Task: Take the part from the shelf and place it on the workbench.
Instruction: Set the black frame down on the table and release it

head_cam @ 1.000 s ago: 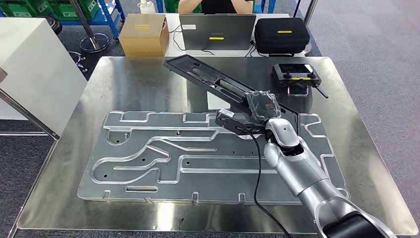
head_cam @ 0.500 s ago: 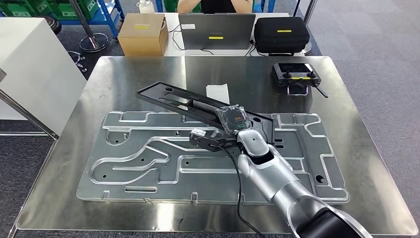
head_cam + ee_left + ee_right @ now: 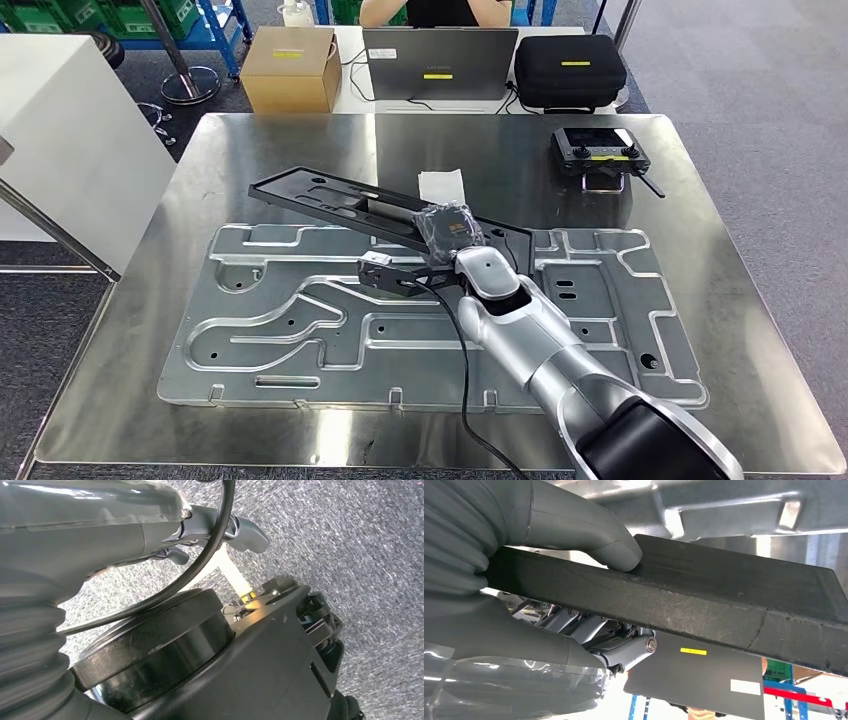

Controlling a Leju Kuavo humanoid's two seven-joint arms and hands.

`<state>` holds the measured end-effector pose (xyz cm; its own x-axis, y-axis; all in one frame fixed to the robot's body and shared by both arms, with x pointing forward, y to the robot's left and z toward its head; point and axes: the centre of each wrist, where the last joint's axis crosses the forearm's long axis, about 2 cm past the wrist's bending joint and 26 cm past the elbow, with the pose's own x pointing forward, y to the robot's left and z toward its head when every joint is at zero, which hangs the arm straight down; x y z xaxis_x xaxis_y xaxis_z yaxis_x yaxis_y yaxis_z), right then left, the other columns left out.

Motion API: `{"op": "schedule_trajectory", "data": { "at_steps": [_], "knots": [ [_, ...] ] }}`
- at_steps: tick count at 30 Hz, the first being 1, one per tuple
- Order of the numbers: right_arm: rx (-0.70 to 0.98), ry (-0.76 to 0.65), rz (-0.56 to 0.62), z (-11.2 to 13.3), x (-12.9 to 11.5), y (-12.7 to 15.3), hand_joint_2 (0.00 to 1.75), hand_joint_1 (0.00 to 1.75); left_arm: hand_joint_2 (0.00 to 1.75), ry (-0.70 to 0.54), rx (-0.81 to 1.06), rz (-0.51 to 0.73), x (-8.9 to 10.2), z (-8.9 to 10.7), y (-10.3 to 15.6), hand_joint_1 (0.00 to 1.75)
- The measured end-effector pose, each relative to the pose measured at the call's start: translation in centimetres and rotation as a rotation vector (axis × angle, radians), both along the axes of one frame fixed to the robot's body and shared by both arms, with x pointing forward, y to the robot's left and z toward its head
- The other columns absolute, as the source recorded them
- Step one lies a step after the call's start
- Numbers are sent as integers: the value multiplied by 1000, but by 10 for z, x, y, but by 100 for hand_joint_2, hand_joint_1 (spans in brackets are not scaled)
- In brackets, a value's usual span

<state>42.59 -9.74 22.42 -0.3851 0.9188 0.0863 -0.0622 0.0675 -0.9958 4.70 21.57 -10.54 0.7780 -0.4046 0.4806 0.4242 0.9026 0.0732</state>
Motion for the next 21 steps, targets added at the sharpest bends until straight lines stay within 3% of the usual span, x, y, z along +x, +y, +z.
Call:
{"op": "schedule_trajectory", "data": {
  "at_steps": [15,21],
  "knots": [
    [-15,23,-62,-17,5,-24,175,175,175,-42,-19,4,-7,-1,1,0],
    [3,-54,15,-22,-5,-15,175,175,175,-35,-24,12,-7,-1,1,0]
  ]
}}
